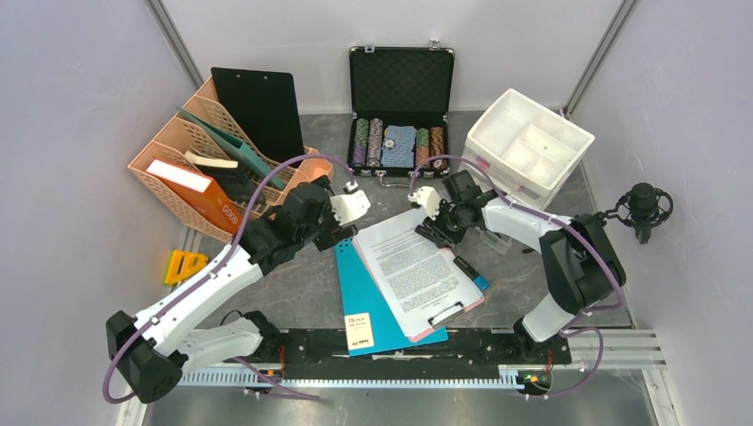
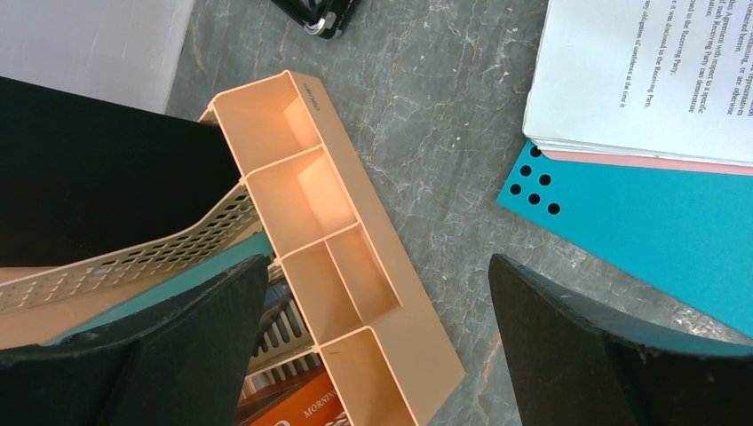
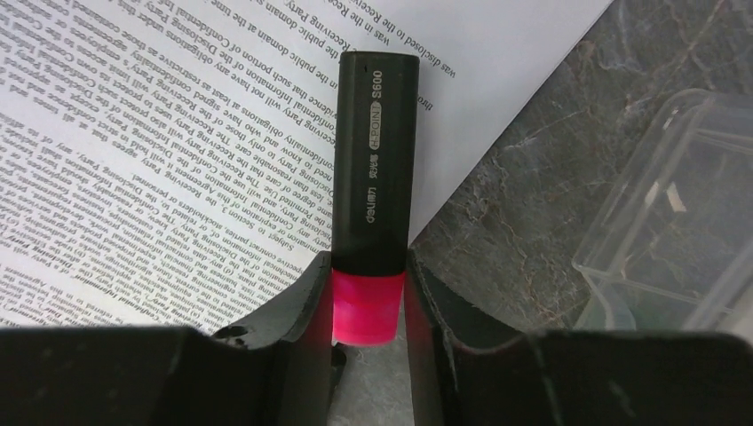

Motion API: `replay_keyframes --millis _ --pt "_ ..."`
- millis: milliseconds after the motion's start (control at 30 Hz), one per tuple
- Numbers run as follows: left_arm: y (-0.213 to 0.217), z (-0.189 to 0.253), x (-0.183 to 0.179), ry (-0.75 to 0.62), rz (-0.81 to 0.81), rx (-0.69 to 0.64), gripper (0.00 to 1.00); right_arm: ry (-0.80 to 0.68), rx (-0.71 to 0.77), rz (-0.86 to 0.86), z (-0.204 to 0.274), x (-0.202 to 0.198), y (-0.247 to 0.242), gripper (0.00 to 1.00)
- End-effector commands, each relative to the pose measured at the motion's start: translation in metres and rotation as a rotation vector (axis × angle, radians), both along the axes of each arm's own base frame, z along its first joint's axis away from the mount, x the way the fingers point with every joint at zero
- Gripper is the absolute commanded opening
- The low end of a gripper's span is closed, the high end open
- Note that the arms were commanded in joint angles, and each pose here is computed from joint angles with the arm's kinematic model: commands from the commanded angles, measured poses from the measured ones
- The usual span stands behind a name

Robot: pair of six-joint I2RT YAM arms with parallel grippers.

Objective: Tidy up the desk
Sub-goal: Pick up the stationery from the center of the board, then place the stationery in the drawer.

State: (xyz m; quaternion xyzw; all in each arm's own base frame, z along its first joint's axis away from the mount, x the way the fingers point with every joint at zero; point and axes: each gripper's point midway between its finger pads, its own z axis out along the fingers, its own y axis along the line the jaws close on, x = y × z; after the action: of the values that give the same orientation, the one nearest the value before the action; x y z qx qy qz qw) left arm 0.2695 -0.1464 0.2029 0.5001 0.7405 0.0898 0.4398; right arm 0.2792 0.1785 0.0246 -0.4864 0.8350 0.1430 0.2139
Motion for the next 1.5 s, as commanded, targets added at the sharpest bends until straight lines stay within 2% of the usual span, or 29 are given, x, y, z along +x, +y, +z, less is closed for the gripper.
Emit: replay_keyframes --millis 0,133,367,700,800,1000,1267,1467 --pt "0.001 0.009 0.001 -0.040 0.006 -0.032 1.00 -0.095 0.041 0.024 0.049 0.014 0.008 0.08" --pt "0.001 0.009 -0.001 -0.038 0.005 -0.044 1.00 -0.200 0.026 -0.005 0.085 0.027 -0.001 0.04" --pt "-0.001 0.009 -0.002 -0.035 -0.006 -0.056 1.00 -0.284 -0.031 -0.088 0.128 0.056 -0.041 0.03" --pt "-0.005 0.005 -0.001 -0.033 -0.015 -0.062 1.00 -0.244 -0.130 -0.175 0.102 0.072 -0.098 0.05" --pt "-0.006 0.004 -0.001 -0.030 -0.018 -0.064 1.00 -0.217 -0.151 -0.185 0.085 0.070 -0.107 0.11" --pt "-0.005 0.005 -0.001 -0.034 -0.018 -0.063 1.00 -0.188 -0.172 -0.195 0.064 0.063 -0.113 0.30" --pt "-0.004 0.006 -0.002 -0.036 -0.016 -0.065 1.00 -0.241 -0.137 -0.211 0.091 0.063 -0.112 0.56" --pt "-0.004 0.009 -0.001 -0.044 -0.015 -0.070 1.00 -0.266 -0.056 -0.175 0.114 0.043 -0.101 0.58"
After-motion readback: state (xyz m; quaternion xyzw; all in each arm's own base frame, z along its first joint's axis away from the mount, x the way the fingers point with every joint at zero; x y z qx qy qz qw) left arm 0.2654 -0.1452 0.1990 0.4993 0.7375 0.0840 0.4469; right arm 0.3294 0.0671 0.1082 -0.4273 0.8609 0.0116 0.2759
